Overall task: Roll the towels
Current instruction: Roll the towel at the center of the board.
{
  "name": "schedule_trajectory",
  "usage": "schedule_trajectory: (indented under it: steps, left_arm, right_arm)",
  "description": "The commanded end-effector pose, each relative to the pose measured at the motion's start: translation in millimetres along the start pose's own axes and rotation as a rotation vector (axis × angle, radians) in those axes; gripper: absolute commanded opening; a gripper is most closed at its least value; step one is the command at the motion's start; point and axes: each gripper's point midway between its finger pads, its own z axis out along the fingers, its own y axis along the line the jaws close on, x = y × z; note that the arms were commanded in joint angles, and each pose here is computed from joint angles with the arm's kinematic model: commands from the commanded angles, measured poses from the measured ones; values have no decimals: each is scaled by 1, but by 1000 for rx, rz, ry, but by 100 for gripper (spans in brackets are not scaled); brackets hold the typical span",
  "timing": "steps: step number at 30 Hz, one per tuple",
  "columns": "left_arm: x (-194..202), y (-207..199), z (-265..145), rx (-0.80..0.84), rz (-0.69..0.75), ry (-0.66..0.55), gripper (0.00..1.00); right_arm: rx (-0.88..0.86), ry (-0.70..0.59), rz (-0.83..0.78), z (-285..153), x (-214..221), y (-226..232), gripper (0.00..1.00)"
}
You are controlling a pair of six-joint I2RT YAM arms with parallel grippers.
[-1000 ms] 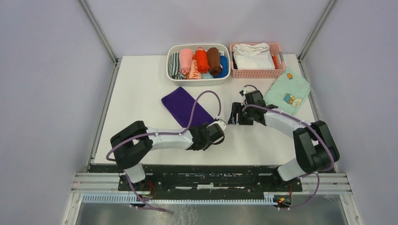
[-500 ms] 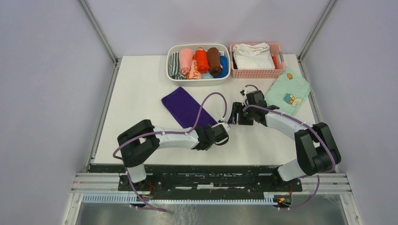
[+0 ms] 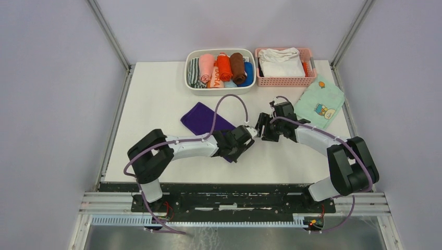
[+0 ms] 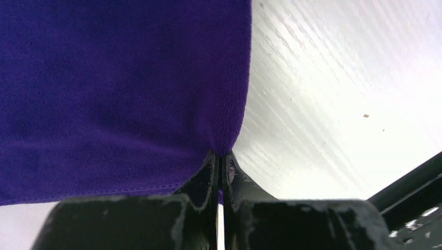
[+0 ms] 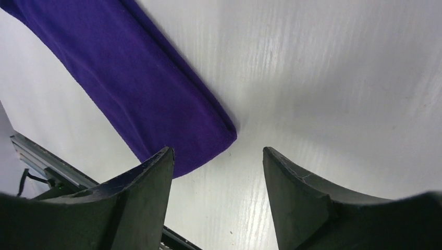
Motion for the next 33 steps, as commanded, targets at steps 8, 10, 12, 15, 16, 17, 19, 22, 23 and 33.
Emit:
schedule_trajectory:
  steps: [8,10,12,15,16,17,19,22,23,33]
  left_arm:
    - [-36,-5,-15,243,-255,-154,3]
    - [-35,-3,-14,250,-267,-160,3]
    - [-35,-2,-14,253,-275,-163,3]
    - [-36,-1,-14,267,-292,-175,3]
    - [-35,0,-13,267,-296,-176,3]
    - [-34,0,-12,267,-297,-175,3]
    - [-34,0,-12,265,-297,-175,3]
    - [-32,2,-12,257,-295,-173,3]
    - [-31,2,-13,252,-294,-175,4]
    - [-39,13,-30,48,-195,-254,46]
  right_arm:
    - [-34,30,198,15,6,12,71]
    - [-39,33,220,21,7,13,70]
    - [-44,39,240,28,8,16,68]
    - [-35,56,243,37,8,21,65]
    - [-27,63,243,41,9,21,64]
    - [-18,69,245,43,11,22,63]
    - [-2,76,254,47,13,21,60]
    - [32,82,263,46,14,18,51]
    - [44,79,266,45,13,17,47]
    - [149,102,299,33,6,17,20]
